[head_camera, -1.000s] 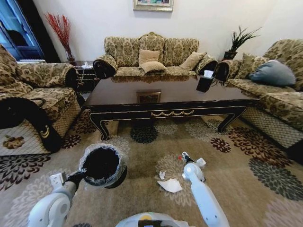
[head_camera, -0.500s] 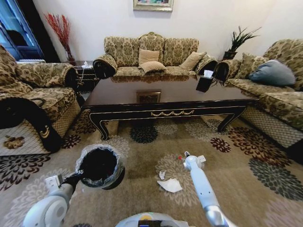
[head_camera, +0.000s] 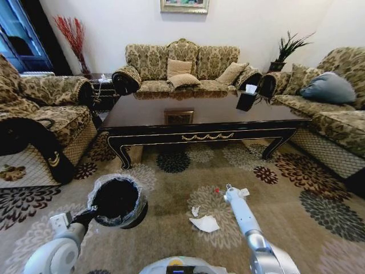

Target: Move to the front of the table and pick up the trash from the floor, then place it into the trash bin.

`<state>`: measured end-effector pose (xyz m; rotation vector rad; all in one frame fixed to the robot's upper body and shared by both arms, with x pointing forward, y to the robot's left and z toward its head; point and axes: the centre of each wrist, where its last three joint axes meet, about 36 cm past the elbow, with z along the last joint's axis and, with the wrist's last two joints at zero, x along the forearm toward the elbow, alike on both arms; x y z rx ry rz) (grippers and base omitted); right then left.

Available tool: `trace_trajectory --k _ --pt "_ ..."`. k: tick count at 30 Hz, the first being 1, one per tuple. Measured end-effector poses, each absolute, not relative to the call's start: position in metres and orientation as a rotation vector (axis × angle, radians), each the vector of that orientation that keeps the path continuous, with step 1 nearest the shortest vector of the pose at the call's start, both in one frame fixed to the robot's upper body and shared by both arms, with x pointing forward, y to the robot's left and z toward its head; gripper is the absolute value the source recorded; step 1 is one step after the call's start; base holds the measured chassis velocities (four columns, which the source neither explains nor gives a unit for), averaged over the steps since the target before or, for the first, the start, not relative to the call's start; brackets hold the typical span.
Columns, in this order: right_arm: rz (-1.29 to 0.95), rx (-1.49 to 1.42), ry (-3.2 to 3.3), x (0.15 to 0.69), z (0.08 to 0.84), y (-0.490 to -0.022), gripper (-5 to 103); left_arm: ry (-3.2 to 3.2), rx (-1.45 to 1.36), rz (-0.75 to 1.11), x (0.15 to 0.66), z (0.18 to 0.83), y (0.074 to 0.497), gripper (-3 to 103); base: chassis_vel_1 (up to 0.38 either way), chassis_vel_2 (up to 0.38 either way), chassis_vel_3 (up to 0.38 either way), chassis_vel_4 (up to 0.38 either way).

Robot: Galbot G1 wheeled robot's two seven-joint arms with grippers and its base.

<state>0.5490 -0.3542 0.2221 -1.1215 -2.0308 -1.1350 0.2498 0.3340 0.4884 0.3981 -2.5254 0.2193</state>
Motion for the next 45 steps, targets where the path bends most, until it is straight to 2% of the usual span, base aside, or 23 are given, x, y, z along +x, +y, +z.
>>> trace_trajectory --k 7,11,13,17,19,24,26,28,29,37,40,42,45 --pt "-1.090 -1.123 -2.045 0.546 0.210 -0.355 101 -2.524 0.399 0.218 0.250 0.487 0.332 2 0.000 0.000 0.000 0.000" --pt "-1.049 -1.128 -2.046 0.541 0.199 -0.356 80 -2.525 0.407 0.216 0.249 0.489 0.334 2 0.000 0.000 0.000 0.000" --pt "-1.044 -1.128 -2.048 0.540 0.198 -0.356 80 -2.525 0.408 0.215 0.249 0.489 0.335 2 0.000 0.000 0.000 0.000" --pt "-1.019 -1.130 -2.059 0.536 0.195 -0.355 58 -2.526 0.407 0.219 0.249 0.489 0.335 2 0.000 0.000 0.000 0.000" --pt "-1.011 -1.127 -2.069 0.535 0.196 -0.355 58 -2.525 0.405 0.220 0.249 0.489 0.335 2 0.000 0.000 0.000 0.000" --pt "-0.945 -1.090 -2.184 0.522 0.198 -0.347 37 -2.517 0.386 0.229 0.253 0.484 0.330 2 0.000 0.000 0.000 0.000" --pt "-0.946 -1.049 -2.293 0.512 0.200 -0.340 32 -2.513 0.377 0.236 0.254 0.482 0.326 2 0.000 0.000 0.000 0.000" --pt "-0.953 -1.032 -2.330 0.508 0.201 -0.338 32 -2.512 0.375 0.237 0.254 0.481 0.325 2 0.000 0.000 0.000 0.000" --pt "-0.979 -0.957 -2.442 0.499 0.210 -0.331 25 -2.511 0.362 0.236 0.256 0.480 0.321 2 0.000 0.000 0.000 0.000" --pt "-1.092 -0.624 -2.786 0.488 0.271 -0.290 24 -2.506 0.305 0.218 0.265 0.473 0.310 2 0.000 0.000 0.000 0.000" --pt "-1.177 -0.364 -2.948 0.485 0.316 -0.257 24 -2.486 0.247 0.218 0.272 0.463 0.300 2 0.000 0.000 0.000 0.000" --pt "-1.185 -0.316 -2.974 0.484 0.322 -0.250 24 -2.479 0.236 0.218 0.273 0.461 0.298 2 0.000 0.000 0.000 0.000" --pt "-1.192 -0.048 -3.110 0.481 0.346 -0.214 24 -2.442 0.170 0.225 0.279 0.445 0.283 2 0.000 0.000 0.000 0.000"
